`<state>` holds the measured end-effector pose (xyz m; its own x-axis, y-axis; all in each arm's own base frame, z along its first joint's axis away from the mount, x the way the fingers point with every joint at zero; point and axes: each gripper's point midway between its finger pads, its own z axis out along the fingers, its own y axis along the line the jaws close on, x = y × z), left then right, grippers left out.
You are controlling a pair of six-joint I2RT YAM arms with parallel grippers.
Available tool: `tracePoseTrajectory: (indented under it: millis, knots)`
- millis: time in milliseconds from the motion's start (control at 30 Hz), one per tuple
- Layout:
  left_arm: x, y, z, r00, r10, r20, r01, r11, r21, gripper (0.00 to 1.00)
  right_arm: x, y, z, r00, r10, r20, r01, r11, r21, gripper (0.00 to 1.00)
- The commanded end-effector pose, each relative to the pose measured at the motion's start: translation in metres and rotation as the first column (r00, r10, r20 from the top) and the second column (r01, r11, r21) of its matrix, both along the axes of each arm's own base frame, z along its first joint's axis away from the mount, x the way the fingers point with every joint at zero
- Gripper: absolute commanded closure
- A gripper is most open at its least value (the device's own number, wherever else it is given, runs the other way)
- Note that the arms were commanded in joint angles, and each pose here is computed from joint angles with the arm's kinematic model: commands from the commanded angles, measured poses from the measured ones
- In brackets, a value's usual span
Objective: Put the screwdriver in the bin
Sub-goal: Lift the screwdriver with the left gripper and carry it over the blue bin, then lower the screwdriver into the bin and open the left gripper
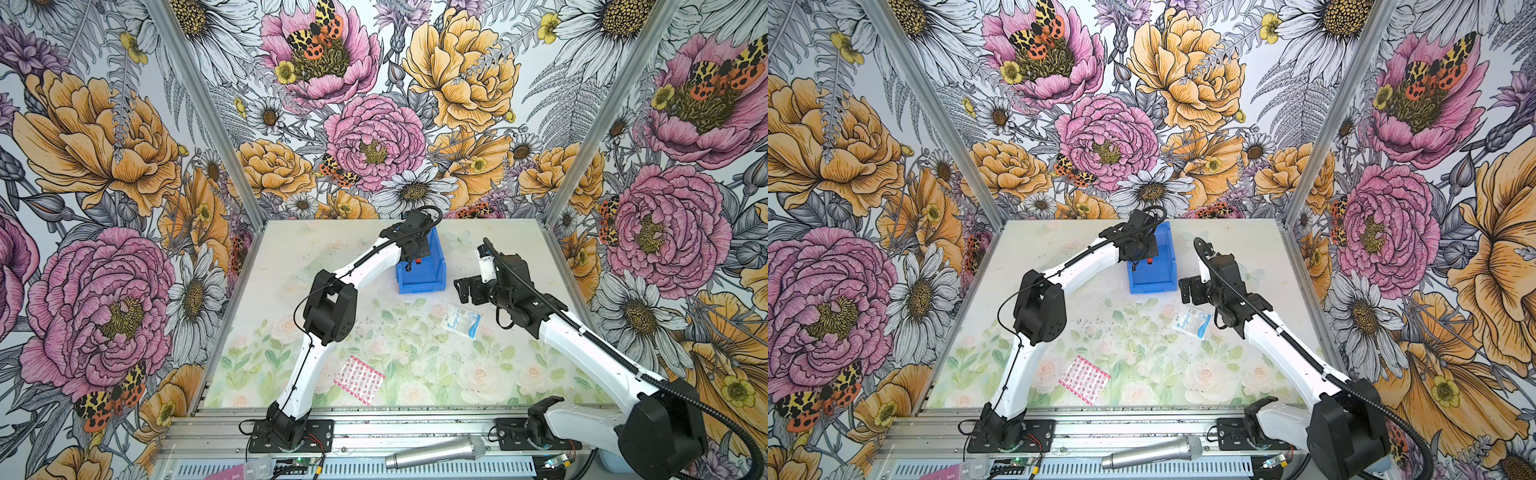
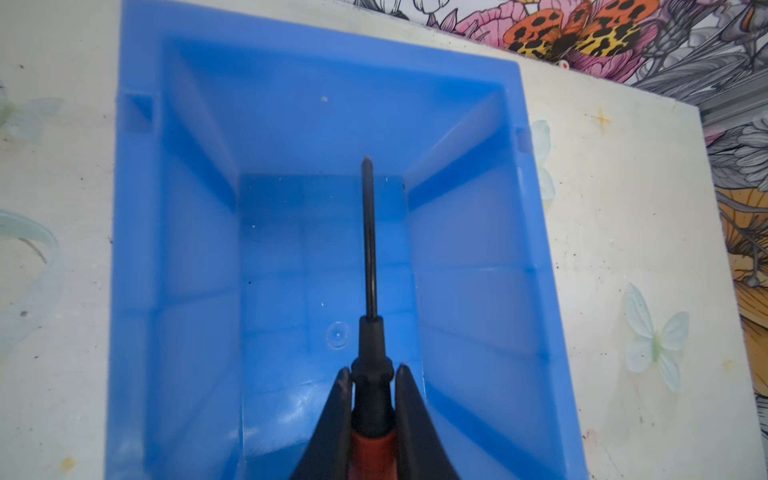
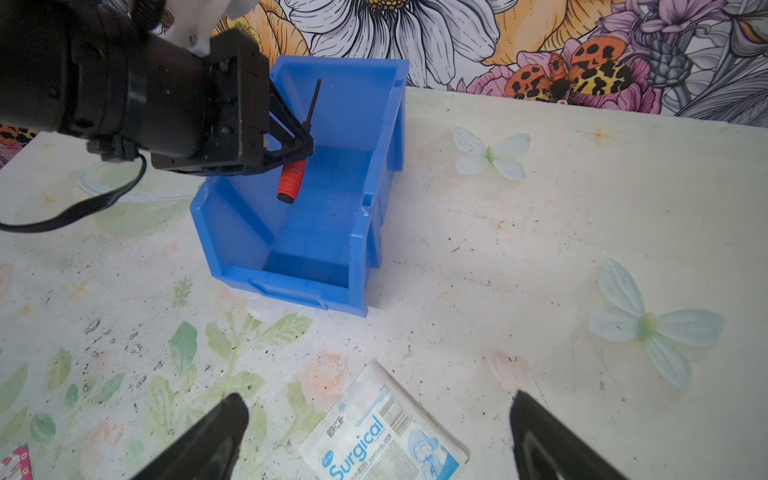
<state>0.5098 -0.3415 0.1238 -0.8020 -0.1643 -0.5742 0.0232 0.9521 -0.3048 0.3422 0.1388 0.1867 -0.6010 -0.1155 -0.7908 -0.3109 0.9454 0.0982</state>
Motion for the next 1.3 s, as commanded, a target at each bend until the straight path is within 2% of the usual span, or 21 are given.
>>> tracePoseTrajectory:
  millis: [0, 233, 600, 900, 1000, 1267]
  knots:
    - [0.006, -0.013, 0.002, 0.999, -0.029, 0.036, 0.029, 1.000, -0.009, 1.00, 0.001, -0.004, 0.014, 0.998, -0.031, 0.054, 0.031, 0.999, 0.010, 0.01]
    - [0.007, -0.018, -0.027, 1.000, -0.029, 0.006, 0.029, 1.000, -0.008, 1.00, -0.001, -0.010, 0.017, 0.996, -0.052, 0.070, 0.052, 0.999, 0.004, 0.01]
    - [0.005, -0.017, -0.054, 1.000, -0.008, -0.005, 0.009, 0.998, 0.059, 1.00, -0.006, -0.017, 0.021, 0.993, -0.083, 0.088, 0.082, 0.997, 0.007, 0.01]
    - [0.003, -0.017, -0.073, 1.000, 0.001, -0.030, 0.001, 0.997, 0.071, 1.00, -0.005, -0.019, 0.028, 0.990, -0.095, 0.108, 0.095, 0.995, 0.007, 0.00]
    - [0.004, -0.019, -0.073, 1.000, -0.006, -0.030, 0.008, 0.998, 0.066, 0.92, -0.005, -0.021, 0.029, 0.989, -0.100, 0.114, 0.100, 0.995, 0.003, 0.00]
    - [0.003, -0.021, -0.067, 1.000, -0.011, -0.022, 0.013, 0.998, 0.063, 0.81, -0.005, -0.023, 0.034, 0.985, -0.112, 0.128, 0.113, 0.994, 0.005, 0.00]
